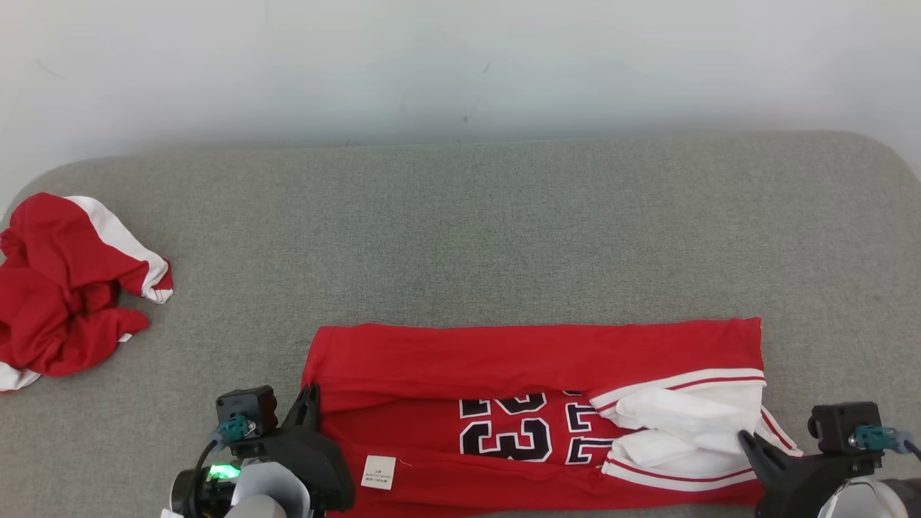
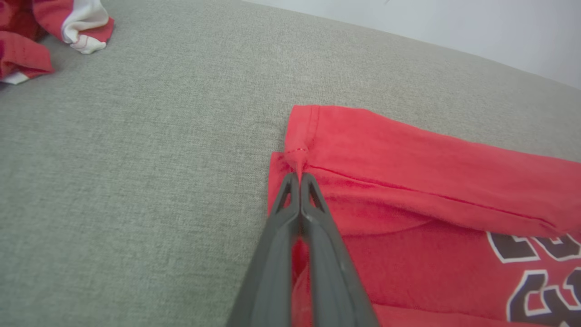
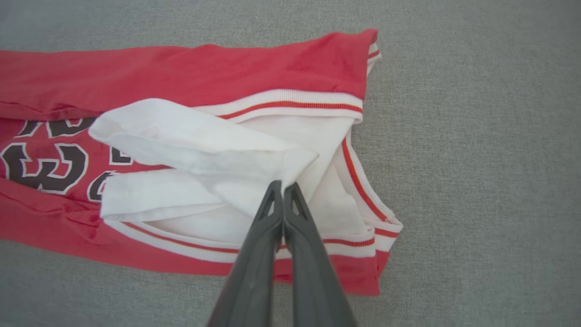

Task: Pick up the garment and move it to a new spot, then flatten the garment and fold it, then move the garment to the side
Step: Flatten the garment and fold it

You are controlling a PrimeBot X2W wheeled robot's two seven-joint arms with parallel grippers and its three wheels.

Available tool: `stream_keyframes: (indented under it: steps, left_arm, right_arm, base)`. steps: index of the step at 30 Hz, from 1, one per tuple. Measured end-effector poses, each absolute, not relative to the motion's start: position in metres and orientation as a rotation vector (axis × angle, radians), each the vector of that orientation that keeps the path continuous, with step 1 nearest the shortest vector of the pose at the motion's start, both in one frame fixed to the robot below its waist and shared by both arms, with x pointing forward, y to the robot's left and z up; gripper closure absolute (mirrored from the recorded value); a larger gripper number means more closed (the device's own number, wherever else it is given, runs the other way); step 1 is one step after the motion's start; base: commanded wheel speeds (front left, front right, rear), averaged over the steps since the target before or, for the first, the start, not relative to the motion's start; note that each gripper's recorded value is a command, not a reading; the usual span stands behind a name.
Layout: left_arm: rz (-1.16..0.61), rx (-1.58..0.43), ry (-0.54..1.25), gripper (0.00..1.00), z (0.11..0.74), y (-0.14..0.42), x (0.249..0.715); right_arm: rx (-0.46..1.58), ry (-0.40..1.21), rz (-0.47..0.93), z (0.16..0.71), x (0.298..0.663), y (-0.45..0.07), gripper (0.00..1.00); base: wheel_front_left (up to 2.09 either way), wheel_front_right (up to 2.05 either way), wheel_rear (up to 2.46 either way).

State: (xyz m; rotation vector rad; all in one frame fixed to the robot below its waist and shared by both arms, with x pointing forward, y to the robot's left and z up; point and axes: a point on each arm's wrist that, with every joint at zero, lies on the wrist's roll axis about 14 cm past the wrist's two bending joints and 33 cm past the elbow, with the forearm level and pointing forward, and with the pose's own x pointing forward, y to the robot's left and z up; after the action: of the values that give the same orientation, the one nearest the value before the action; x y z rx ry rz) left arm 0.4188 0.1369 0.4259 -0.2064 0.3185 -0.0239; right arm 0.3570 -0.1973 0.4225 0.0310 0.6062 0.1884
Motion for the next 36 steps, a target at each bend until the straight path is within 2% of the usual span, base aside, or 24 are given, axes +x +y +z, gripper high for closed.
stream_keyframes:
  steps: [2, 3, 4, 5, 6, 7, 8, 9, 10, 11, 19, 28, 36]
  left_arm:
    - [-0.024, -0.206, 0.318, 1.0, 0.426, 0.137, 0.418]
    - [-0.024, -0.206, 0.319, 1.0, 0.426, 0.137, 0.417]
    - [-0.022, -0.209, 0.322, 1.0, 0.425, 0.137, 0.416]
    - [-0.02, -0.211, 0.329, 1.0, 0.423, 0.138, 0.414]
    - [-0.019, -0.212, 0.334, 1.0, 0.422, 0.138, 0.412]
    - [-0.018, -0.213, 0.335, 1.0, 0.421, 0.138, 0.412]
    - [-0.018, -0.214, 0.332, 0.96, 0.422, 0.138, 0.411]
    - [-0.018, -0.213, 0.331, 0.83, 0.422, 0.137, 0.411]
    - [-0.018, -0.214, 0.328, 0.5, 0.422, 0.137, 0.41]
    - [-0.018, -0.215, 0.329, 0.0, 0.421, 0.137, 0.408]
    - [-0.035, -0.206, 0.253, 0.0, 0.433, 0.138, 0.402]
    - [-0.054, -0.166, -0.044, 0.0, 0.511, 0.154, 0.397]
    - [0.001, -0.159, -0.143, 0.0, 0.53, 0.18, 0.37]
  right_arm:
    - [0.037, 0.612, 0.187, 0.421, 0.354, -0.196, 1.0]
    - [0.039, 0.614, 0.187, 0.42, 0.353, -0.196, 0.87]
    - [0.041, 0.614, 0.186, 0.42, 0.353, -0.195, 0.71]
    - [0.042, 0.614, 0.185, 0.42, 0.353, -0.196, 0.32]
    - [0.039, 0.615, 0.184, 0.42, 0.352, -0.196, 0.32]
    - [0.037, 0.618, 0.183, 0.419, 0.351, -0.196, 0.0]
    - [0.038, 0.618, 0.182, 0.419, 0.35, -0.196, 0.0]
    - [0.04, 0.62, 0.182, 0.418, 0.35, -0.196, 0.0]
    - [0.04, 0.62, 0.181, 0.418, 0.35, -0.196, 0.0]
    - [0.037, 0.62, 0.181, 0.418, 0.35, -0.196, 0.0]
    - [0.059, 0.568, 0.165, 0.431, 0.354, -0.196, 0.0]
    - [0.142, 0.506, 0.118, 0.451, 0.358, -0.204, 0.0]
    - [0.223, 0.536, 0.079, 0.447, 0.37, -0.209, 0.0]
  base:
    - [0.0, 0.0, 0.0]
    - [0.0, 0.0, 0.0]
    - [0.0, 0.0, 0.0]
    - [0.0, 0.0, 0.0]
    - [0.0, 0.0, 0.0]
    - [0.0, 0.0, 0.0]
    - [0.0, 0.0, 0.0]
    - [0.0, 0.0, 0.0]
    - [0.0, 0.0, 0.0]
    - [0.0, 0.0, 0.0]
    - [0.0, 0.0, 0.0]
    - [0.0, 0.0, 0.0]
    - [0.0, 0.0, 0.0]
